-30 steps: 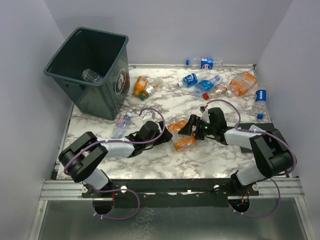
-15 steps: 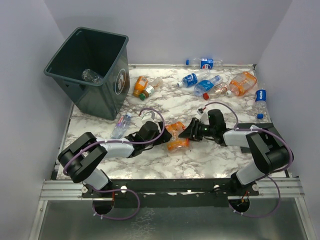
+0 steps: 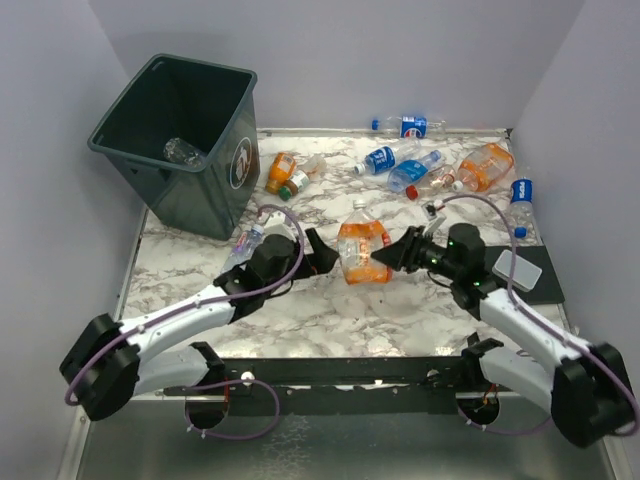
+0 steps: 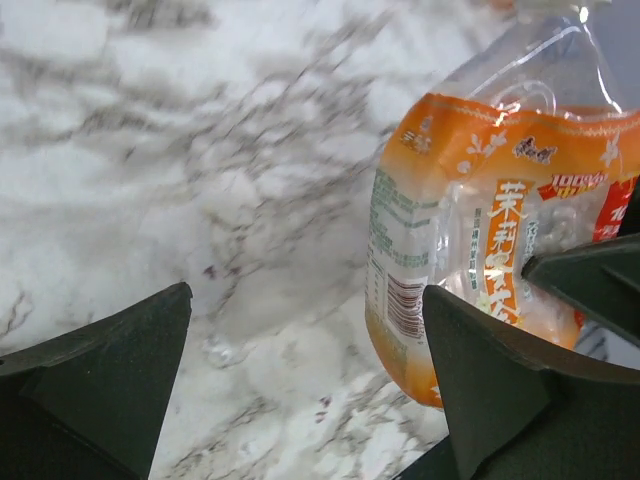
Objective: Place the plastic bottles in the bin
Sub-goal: Pick up the plastic bottle at the center of the board.
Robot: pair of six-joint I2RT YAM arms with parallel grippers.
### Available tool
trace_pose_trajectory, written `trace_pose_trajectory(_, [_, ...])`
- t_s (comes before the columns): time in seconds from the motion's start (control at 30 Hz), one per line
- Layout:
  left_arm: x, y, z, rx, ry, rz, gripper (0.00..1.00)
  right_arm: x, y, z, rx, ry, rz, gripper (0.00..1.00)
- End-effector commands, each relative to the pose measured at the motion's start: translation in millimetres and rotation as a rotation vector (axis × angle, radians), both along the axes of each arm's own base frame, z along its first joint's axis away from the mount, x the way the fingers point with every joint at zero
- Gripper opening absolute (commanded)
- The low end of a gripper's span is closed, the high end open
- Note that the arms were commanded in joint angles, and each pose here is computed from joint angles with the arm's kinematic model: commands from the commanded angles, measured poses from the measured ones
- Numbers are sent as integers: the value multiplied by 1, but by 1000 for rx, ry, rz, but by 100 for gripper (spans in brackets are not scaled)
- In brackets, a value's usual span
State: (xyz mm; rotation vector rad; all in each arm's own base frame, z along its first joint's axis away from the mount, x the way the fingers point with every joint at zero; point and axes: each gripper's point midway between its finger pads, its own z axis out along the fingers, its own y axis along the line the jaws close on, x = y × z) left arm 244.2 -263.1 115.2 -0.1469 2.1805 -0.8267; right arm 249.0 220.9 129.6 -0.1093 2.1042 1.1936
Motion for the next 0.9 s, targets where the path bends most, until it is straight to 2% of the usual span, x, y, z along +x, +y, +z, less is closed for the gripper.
trace_pose_trajectory(0.0, [23,11,116,-123,-301,65,99,-3,-20,54,-49,-309,-63,28])
trace_pose_trajectory(0.2, [20,7,239,-258,-638,-9,99,-24,-25,110,16,-532,-55,29])
trace_pose_trajectory(0.37, [10,-41,298,-275,-738,-263,99,-32,-21,123,47,-598,-19,30])
trace_pose_trajectory(0.57, [1,-96,293,-306,-672,-535,99,-34,-18,126,59,-603,-5,30])
trace_pose_trajectory(0.7, [6,-113,270,-288,-585,-582,93,-34,-19,126,56,-602,-12,30])
trace_pose_trajectory(0.87, [11,-117,257,-259,-551,-583,87,-32,-19,122,48,-589,-13,31])
